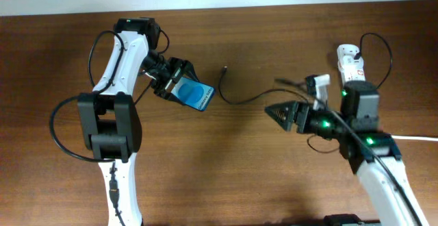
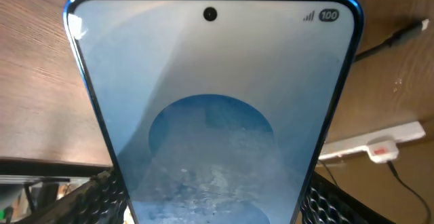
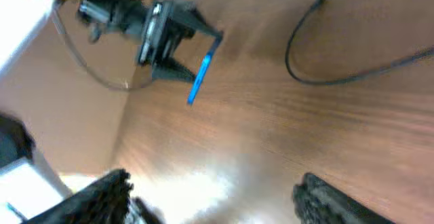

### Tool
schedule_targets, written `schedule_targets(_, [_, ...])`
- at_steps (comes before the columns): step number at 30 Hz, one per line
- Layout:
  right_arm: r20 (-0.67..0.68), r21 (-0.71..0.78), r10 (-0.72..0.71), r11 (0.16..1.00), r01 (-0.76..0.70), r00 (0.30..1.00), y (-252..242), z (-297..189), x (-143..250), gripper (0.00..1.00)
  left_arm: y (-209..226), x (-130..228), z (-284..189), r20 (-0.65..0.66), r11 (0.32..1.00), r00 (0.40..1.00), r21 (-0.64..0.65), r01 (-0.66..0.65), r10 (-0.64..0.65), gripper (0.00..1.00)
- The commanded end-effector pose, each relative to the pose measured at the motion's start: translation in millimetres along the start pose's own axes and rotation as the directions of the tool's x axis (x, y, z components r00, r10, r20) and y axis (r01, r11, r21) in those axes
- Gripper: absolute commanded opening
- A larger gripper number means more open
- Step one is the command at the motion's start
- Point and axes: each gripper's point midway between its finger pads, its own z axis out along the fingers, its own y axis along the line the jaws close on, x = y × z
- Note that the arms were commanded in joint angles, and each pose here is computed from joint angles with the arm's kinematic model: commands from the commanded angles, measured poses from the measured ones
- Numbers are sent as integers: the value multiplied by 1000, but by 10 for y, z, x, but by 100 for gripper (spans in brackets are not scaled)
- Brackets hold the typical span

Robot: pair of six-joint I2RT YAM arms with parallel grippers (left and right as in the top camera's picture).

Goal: Plug charger to phone and switch on socket
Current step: 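Lift the phone with the left gripper toward the right gripper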

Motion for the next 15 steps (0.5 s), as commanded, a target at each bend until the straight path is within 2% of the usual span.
schedule_targets(1, [15, -25, 194, 981, -193, 981, -113, 192, -222, 73, -10, -50, 20, 71, 999, 997, -37, 0, 2, 0])
schedule_targets(3, [28, 9, 277, 961, -277, 961, -181, 480, -256, 72, -49, -18, 104, 108, 998, 994, -60, 4, 3, 0])
schedule_targets(7, [41, 116, 303, 945, -305, 952, -176, 798, -65, 71, -122, 102, 222, 113, 997, 993, -72, -10, 18, 0])
schedule_targets(12, [72, 184, 343, 918, -351, 936, -213, 1040, 66, 69, -240, 459, 354, -14, 999, 999, -38, -30, 30, 0])
schedule_targets(15, [116, 221, 302, 921, -321, 946, -208, 1108, 77, 65, -279, 663, 484, -43, 997, 998, -54, -54, 52, 0])
